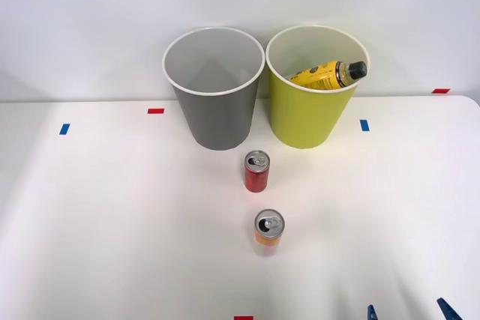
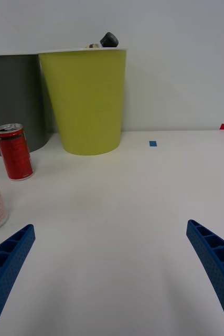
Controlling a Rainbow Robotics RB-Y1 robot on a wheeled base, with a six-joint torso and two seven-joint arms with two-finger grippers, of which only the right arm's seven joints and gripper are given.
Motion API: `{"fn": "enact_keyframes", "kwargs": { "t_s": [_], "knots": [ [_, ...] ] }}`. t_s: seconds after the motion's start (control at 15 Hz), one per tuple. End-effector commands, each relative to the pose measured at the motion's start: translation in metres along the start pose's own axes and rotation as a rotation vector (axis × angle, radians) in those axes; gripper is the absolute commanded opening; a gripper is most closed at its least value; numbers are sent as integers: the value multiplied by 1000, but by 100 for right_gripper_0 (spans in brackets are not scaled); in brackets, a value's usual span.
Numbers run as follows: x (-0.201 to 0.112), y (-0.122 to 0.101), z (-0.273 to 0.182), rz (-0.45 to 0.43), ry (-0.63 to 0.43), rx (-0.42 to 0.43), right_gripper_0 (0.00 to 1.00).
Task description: Put cans in the gray bin, plastic bottles in the light green bin
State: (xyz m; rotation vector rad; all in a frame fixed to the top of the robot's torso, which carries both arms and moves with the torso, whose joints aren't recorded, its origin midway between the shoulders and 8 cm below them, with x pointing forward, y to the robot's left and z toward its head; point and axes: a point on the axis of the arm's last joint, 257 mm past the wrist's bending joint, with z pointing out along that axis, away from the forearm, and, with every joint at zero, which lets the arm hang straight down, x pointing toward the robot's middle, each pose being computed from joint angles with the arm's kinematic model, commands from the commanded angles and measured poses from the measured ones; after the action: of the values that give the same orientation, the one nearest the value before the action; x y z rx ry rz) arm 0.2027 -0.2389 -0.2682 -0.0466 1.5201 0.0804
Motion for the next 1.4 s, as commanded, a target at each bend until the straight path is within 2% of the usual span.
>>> {"fn": "enact_keyframes", "kwargs": {
  "t_s": [0.07,0.2,0.4,0.67,1.0,1.4],
  "knots": [
    [16,6,-2,-43,34,-65,100],
    [9,17,-2,-51,28,-129,100],
    [1,54,2,-60,-5,-297,100],
    [-8,94,15,-23,-58,-435,100],
    [-1,108,38,-27,-94,-472,100],
    [10,139,78,-7,-138,-509,100]
  ]
}}
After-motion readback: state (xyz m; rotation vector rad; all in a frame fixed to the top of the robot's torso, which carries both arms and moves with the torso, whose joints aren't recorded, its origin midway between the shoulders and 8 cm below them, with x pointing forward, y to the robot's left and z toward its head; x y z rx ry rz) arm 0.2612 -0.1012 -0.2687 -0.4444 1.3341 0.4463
